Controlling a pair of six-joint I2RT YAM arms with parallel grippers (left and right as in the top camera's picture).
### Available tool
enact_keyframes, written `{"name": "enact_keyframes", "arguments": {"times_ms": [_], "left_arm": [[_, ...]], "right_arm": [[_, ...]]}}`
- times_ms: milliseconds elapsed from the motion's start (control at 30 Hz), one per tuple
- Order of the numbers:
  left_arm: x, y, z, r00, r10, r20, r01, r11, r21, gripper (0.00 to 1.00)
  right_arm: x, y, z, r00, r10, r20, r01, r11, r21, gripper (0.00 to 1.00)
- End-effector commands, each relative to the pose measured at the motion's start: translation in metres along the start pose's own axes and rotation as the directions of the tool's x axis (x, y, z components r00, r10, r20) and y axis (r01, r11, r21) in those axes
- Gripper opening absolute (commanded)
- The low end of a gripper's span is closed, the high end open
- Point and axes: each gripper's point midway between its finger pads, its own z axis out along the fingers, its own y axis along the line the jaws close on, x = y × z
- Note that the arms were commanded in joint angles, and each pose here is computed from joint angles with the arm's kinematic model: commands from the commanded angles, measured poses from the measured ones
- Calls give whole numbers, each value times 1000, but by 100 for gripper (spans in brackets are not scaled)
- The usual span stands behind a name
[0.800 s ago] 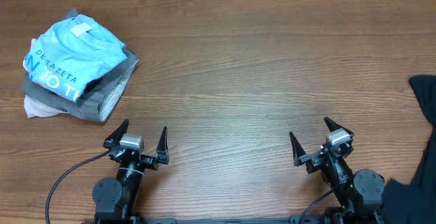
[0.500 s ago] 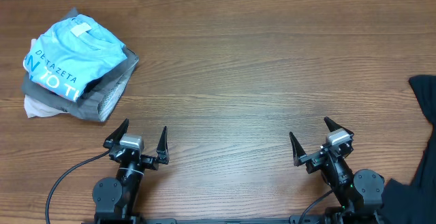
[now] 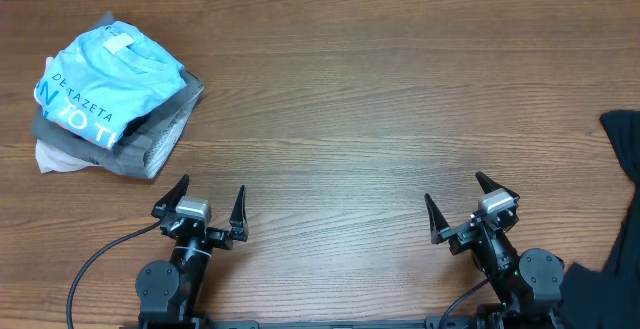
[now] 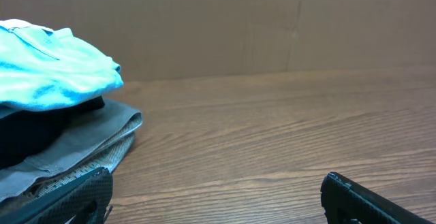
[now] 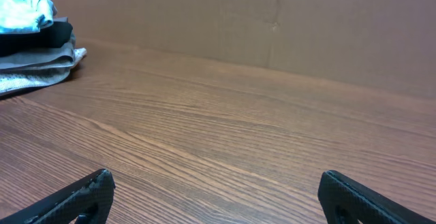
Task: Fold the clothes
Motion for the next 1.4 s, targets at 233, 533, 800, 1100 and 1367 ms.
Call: {"name": "enact_keyframes", "arguments": {"times_ms": [233,533,800,1100,1367], "left_arm": [[-1,2,0,1000,-12,8,12,1000,-11,100],[-1,2,0,1000,-12,8,12,1000,-11,100],[-1,-4,0,998,-56,8,56,998,26,100],[-3,-21,-2,936,-351,-30,352,929,117,100],[-21,-44,-10,939,-341,-43,341,906,252,100]], "right_arm": [[-2,0,0,1000,-4,12,4,1000,-1,100],[-2,0,0,1000,-4,12,4,1000,-1,100],[-1,-6,-1,1000,-4,9,4,999,35,100],[-4,20,-2,1000,-4,24,6,993,-119,100],[-51,45,-13,974,163,155,-114,951,-287,100]]}}
